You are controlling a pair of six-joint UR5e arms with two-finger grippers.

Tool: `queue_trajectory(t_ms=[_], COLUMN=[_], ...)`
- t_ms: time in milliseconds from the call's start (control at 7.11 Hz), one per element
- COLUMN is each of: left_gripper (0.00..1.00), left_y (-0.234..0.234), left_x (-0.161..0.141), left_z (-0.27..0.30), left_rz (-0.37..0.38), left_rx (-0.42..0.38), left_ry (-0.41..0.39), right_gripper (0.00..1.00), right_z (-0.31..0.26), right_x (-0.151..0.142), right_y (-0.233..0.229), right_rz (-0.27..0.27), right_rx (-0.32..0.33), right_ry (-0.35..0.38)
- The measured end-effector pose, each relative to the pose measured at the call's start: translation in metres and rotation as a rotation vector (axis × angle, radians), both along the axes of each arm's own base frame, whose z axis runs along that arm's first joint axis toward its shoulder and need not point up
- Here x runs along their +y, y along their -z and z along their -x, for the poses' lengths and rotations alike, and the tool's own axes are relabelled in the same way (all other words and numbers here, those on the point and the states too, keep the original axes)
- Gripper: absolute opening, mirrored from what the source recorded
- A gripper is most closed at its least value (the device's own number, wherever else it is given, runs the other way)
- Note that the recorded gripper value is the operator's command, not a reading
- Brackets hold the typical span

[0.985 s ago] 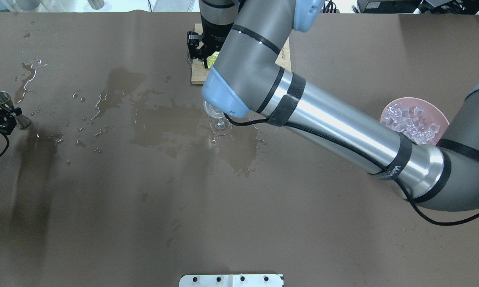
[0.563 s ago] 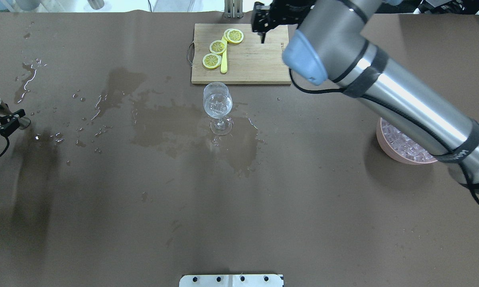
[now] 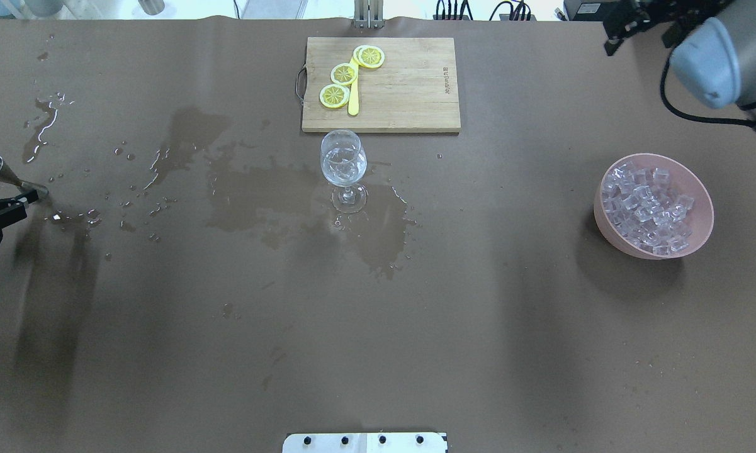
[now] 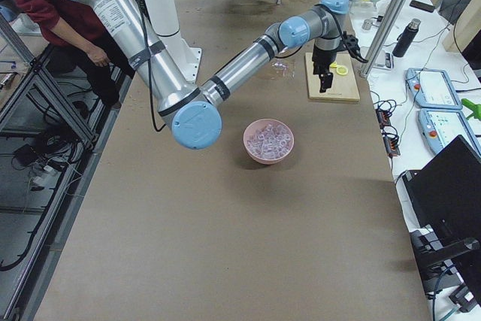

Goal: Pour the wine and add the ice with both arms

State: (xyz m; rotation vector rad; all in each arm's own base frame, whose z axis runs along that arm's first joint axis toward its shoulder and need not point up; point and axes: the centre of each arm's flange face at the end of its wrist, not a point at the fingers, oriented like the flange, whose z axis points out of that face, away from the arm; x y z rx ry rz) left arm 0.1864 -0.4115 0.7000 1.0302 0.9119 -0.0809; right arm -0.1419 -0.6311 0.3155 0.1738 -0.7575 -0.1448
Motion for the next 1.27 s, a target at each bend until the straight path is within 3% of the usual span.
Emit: queue_trajectory(t_ms=[141,422,844,1266], left_gripper=[0.99,0.99,0.99,0.99], left_y=[-0.001,0.015,0.075,0.123], left_x=[0.018,0.026,-0.034,-0.099], left_z=[0.016,0.06,0.149,0.201], left_rz=[0.023,0.114,0.315,0.416], left_rx=[0.009,0.035,0.085,0.03], left_ry=[-0.024,-0.08,-0.117,-0.182], right_gripper=[1.0,1.0,1.0,1.0], right_z=[-0.042,-0.11,-0.173,-0.19], right_x=[0.011,0.026,0.041,0.054], right_y=[-0.051,-0.149,-0.262,-0.299], right_rz=[-0.005,0.077,0.213,0.27], right_rx=[0.033,0.075,0.043,0.037], right_ry=[0.025,0.027,0.037,0.021])
